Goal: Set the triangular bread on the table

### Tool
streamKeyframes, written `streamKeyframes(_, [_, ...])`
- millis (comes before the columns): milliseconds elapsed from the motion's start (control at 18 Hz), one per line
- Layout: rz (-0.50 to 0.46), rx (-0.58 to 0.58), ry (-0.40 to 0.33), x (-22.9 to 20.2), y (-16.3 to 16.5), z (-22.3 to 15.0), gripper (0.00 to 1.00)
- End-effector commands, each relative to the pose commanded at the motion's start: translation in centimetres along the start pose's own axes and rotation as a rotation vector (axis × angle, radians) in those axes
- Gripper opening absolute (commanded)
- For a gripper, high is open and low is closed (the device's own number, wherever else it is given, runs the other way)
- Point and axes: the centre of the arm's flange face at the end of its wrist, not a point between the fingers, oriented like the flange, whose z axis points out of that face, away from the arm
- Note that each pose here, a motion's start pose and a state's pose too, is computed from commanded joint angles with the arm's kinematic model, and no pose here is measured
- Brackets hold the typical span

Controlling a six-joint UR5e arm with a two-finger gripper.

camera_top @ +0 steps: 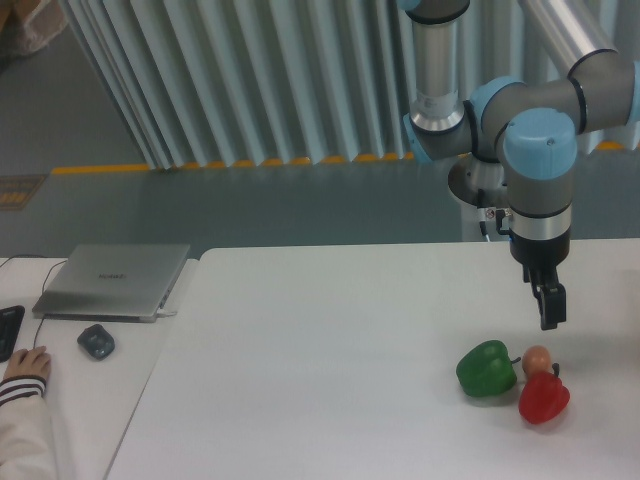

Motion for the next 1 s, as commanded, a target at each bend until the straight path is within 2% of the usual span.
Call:
streamKeyframes(56, [-0.023, 0.004, -0.027, -0.2, 1.5, 0.2, 1.0])
streamKeyframes(222, [-0.039, -0.001, -0.038, -0.3, 2.9, 0.4, 1.0])
streamKeyframes(444, [0.05, -0.011, -0.041, -0.7, 5.7, 0.4, 1.0])
streamKeyframes(611, [0.109, -0.017, -0.035, -0.8, 9.4, 0.7, 1.0])
streamKeyframes(889, [0.116, -0.016, -0.027, -0.8, 15.7, 1.4, 1.0])
streamKeyframes(1000, [0.137, -0.024, -0.044, -0.8, 16.8, 1.2, 1.0])
